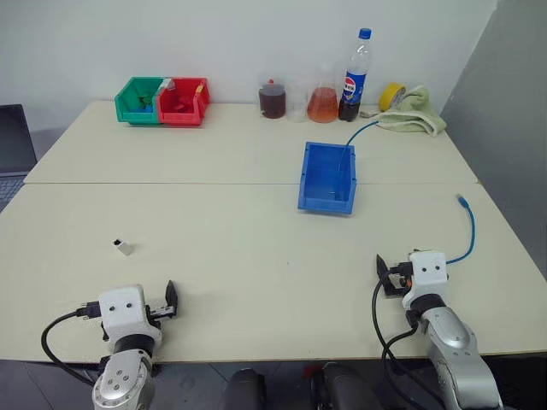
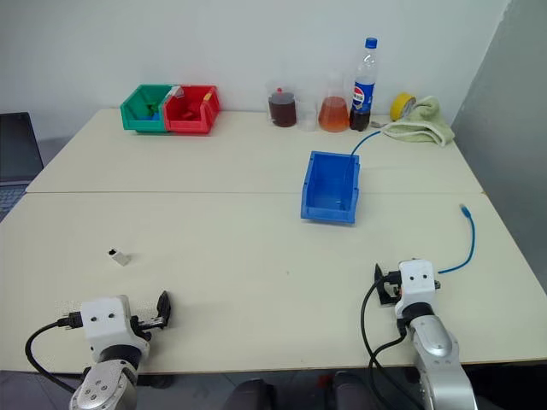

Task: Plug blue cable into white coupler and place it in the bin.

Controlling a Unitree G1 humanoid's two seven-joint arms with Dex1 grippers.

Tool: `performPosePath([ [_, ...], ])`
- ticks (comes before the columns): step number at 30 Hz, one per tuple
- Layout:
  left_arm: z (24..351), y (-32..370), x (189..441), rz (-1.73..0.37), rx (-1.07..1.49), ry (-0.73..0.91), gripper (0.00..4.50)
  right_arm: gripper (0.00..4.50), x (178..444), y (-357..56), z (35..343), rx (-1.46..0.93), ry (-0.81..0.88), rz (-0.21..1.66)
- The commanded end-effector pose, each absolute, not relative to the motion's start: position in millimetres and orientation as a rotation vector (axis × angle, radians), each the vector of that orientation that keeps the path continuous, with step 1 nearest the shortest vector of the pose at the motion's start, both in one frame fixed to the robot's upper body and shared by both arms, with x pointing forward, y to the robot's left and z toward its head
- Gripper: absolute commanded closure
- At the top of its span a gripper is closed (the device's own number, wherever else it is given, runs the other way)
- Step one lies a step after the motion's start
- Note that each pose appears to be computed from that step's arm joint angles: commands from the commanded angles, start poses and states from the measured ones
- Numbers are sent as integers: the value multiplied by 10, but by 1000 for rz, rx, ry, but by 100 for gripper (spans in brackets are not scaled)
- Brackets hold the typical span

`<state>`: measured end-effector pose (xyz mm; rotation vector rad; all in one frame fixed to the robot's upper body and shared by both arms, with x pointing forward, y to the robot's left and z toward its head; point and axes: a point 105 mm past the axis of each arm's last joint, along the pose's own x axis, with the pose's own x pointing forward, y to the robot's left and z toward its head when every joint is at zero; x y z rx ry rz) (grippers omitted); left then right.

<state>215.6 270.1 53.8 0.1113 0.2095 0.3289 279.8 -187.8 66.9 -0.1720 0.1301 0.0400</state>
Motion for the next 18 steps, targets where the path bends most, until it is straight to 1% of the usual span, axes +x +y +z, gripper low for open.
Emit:
performPosePath([
  [1,646,2698,2141,343,135,171,0,3,2817,-1896,802,-179,84,27],
  [9,639,2695,2111,357,134,170,0,3,2844,-1891,789,-182,88,35],
  [18,662,2681,2141,347,117,157,0,3,2858,-1886,803,-187,83,37],
])
